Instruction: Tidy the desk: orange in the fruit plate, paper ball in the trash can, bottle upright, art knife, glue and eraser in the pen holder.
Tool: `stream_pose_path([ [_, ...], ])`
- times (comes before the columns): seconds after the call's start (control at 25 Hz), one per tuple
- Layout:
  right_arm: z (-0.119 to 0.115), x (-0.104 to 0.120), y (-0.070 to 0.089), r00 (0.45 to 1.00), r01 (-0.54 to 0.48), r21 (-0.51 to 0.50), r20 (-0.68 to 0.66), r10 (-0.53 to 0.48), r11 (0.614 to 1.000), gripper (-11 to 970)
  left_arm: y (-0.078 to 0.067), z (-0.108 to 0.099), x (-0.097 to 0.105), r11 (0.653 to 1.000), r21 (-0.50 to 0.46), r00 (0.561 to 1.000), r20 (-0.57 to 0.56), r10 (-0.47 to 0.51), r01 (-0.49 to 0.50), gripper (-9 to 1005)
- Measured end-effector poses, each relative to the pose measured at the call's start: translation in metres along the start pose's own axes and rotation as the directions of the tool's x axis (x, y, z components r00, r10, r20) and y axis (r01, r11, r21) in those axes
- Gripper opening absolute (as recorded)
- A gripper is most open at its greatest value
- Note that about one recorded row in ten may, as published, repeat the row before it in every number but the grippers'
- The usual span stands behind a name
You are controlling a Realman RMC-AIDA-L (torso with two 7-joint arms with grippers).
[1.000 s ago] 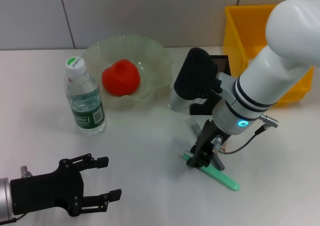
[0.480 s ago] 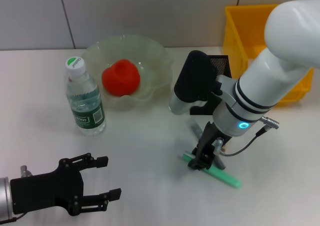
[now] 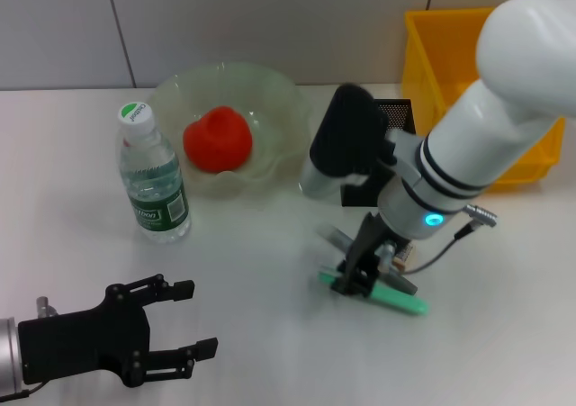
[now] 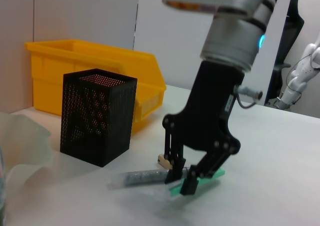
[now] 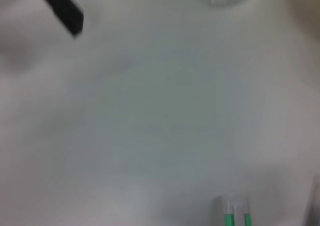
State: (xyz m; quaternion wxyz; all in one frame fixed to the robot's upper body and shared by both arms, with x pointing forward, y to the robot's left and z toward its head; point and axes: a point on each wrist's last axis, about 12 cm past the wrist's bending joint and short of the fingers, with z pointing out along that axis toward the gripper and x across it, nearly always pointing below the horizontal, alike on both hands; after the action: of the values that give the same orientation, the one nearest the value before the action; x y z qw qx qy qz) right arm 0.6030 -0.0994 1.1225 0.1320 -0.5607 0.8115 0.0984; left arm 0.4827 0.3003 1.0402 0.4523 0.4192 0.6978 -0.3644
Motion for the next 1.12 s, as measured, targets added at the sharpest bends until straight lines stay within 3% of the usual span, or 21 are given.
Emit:
stream_pose_path([
  [0.2,-0.028,-0.009,-0.002,0.988,-0.038,-0.047,0.149,0.044,0.998,168,0.0,-0.001,0.0,1.0,-0.003,1.0,0.0,-0.002,0.002,846],
  [0.36,-0.061,-0.003,-0.011,0.935,-0.078,-0.072,0.34,0.098,0.994,169,0.0,-0.002,0.001,1.0,-0.005,1.0,0.0,-0.006,0.006,846],
  [0.52,-0.094,0.015,-0.022,0.826,-0.116,-0.086,0.545,0.144,0.99,174,-0.001,-0.002,0.001,1.0,-0.003,1.0,0.001,-0.006,0.006,846],
  [0.64,-0.113,0.037,-0.035,0.702,-0.163,-0.1,0.687,0.187,0.982,181,-0.001,-0.001,0.0,1.0,-0.001,1.0,0.002,-0.005,0.005,846],
  [0.84,-0.117,0.07,-0.057,0.531,-0.267,-0.13,0.807,0.258,0.955,193,0.0,-0.001,0.0,1.0,-0.001,1.0,0.008,-0.005,0.005,846],
  [1.12,-0.102,0.092,-0.078,0.396,-0.385,-0.132,0.87,0.293,0.913,209,0.0,-0.002,-0.001,1.0,-0.001,1.0,0.013,-0.008,0.008,846],
])
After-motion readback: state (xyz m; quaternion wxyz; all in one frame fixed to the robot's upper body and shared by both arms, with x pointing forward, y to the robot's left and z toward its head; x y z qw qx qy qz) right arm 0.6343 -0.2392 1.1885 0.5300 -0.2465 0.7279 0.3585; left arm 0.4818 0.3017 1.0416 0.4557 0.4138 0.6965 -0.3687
